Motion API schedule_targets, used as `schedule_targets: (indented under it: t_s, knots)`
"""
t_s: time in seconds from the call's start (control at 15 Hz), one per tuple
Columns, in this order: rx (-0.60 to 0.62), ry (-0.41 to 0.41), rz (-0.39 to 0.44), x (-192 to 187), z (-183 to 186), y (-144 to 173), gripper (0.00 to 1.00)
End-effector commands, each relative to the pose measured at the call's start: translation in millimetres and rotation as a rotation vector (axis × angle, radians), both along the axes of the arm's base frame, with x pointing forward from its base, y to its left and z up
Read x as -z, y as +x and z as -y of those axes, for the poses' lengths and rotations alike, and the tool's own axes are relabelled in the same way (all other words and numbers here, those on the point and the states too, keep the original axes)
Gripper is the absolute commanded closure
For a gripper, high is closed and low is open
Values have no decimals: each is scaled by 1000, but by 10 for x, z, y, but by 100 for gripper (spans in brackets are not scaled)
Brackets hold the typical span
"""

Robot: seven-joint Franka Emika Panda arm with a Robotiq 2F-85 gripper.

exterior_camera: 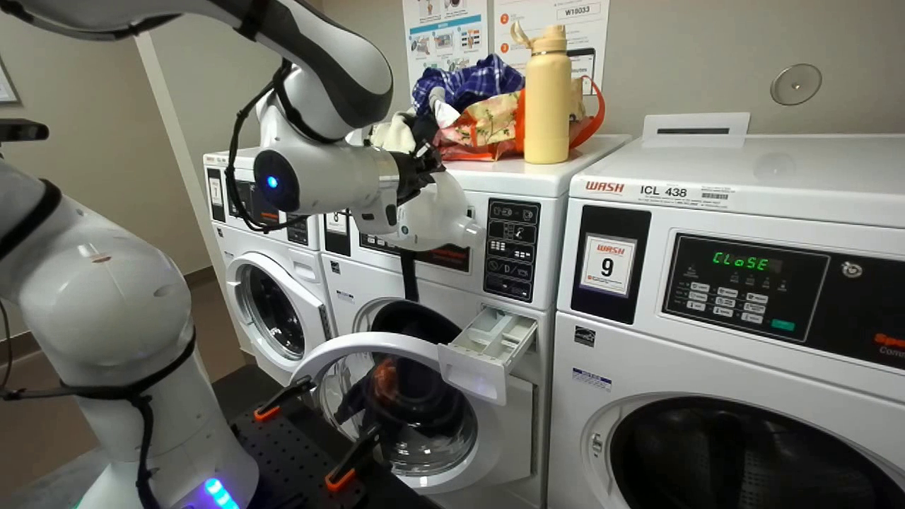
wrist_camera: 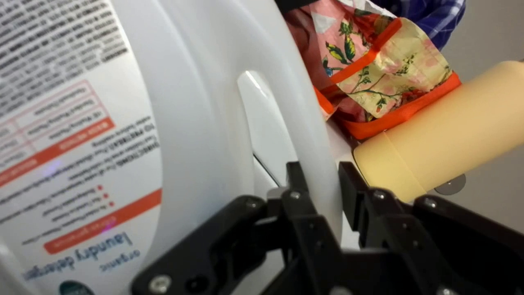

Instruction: Put some detergent in the detergent compartment drawer of the washing machine in the middle

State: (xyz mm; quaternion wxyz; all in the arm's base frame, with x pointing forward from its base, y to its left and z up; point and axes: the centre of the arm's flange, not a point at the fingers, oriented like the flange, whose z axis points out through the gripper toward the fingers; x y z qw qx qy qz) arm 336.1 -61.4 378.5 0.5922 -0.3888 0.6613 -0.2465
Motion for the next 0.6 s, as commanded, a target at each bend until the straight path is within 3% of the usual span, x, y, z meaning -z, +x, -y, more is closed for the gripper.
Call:
schedule_targets:
  t_s: [0.0,0.53]
  knots:
    - [10,-103,28,18,-393,-70,94]
    - [-52,-439,14,-90,-719,-121,94]
